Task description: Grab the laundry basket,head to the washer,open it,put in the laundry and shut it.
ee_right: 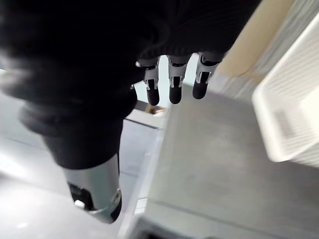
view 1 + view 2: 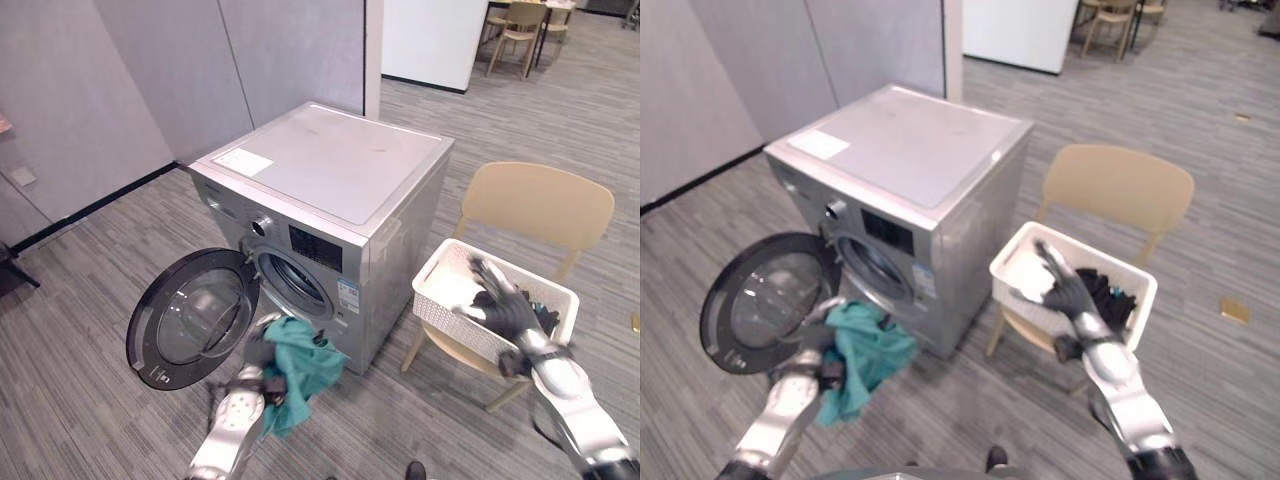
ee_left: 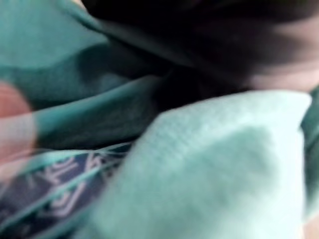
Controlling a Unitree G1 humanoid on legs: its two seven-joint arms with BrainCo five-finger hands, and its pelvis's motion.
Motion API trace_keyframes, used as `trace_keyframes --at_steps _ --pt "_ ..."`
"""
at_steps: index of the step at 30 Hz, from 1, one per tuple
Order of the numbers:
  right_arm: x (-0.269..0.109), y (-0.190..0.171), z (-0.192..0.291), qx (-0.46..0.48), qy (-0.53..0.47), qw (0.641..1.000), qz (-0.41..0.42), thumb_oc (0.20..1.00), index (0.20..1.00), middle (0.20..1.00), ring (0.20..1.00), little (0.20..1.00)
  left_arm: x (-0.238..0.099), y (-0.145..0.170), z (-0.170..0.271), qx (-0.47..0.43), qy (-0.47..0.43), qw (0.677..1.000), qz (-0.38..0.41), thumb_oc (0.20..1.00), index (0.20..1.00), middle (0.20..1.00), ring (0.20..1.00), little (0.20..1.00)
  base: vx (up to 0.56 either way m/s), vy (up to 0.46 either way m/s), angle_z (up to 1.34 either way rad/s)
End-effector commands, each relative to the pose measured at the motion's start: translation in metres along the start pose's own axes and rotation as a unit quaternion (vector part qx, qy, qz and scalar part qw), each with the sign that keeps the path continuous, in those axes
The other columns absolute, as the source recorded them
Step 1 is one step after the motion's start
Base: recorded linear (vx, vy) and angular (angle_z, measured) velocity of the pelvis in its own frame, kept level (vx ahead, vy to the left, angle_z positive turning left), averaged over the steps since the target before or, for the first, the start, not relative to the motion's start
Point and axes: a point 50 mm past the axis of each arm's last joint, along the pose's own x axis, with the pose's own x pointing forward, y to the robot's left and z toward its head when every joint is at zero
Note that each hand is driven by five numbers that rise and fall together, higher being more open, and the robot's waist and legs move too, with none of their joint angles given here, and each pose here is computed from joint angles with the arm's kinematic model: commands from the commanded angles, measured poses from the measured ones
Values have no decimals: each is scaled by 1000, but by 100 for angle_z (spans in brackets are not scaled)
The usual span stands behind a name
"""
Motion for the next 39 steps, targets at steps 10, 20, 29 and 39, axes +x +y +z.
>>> trace_keyframes --at_steps 10,20,29,39 --pt "-4 36 -94 -78 206 973 66 1000 1000 1000 1000 1000 -15 56 -69 28 163 982 86 200 200 200 200 200 -88 -53 39" --pt "-14 44 -113 -84 256 961 59 1000 1000 1000 1000 1000 -12 47 -73 29 174 982 73 200 200 200 200 200 90 113 110" --pt "5 55 -88 -84 198 974 66 1000 1000 1000 1000 1000 -2 46 -54 74 138 987 43 200 200 200 200 200 218 259 38" --pt "0 50 -94 -97 211 970 67 1000 1000 1000 1000 1000 3 27 -46 84 117 990 0 200 200 200 200 200 254 -32 35"
